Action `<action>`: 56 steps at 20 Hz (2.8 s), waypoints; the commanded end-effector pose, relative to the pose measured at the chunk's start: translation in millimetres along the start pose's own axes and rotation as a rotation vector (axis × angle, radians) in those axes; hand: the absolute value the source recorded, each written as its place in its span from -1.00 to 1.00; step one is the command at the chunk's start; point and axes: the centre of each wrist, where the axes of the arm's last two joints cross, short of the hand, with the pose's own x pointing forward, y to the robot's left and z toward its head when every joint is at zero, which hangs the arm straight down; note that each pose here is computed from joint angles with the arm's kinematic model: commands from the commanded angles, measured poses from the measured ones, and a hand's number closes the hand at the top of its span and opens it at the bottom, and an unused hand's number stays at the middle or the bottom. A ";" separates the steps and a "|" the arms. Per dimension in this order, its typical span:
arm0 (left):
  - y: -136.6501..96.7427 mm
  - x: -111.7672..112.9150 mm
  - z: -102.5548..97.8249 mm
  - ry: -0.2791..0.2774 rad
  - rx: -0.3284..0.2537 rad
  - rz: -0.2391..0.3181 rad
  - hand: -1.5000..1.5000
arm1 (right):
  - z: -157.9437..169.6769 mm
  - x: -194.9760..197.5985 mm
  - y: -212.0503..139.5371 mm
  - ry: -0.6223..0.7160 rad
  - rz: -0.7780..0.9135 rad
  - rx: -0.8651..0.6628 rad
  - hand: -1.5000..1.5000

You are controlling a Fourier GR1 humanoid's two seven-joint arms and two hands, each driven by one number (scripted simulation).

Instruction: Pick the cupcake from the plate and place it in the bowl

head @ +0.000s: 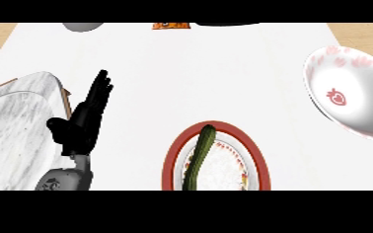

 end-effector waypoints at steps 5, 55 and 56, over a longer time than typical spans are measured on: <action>5.9 -0.2 -1.8 0.010 0.014 -0.009 0.00 | 21.5 57.3 -74.9 -0.072 0.153 -0.123 1.00; -29.2 8.9 -14.6 -0.043 -0.073 -0.022 0.00 | -33.1 -152.4 -243.5 0.475 0.317 -0.144 -1.00; -17.7 13.0 -27.7 -0.039 -0.062 -0.008 0.00 | -27.9 -163.8 -232.6 0.439 0.291 -0.154 -1.00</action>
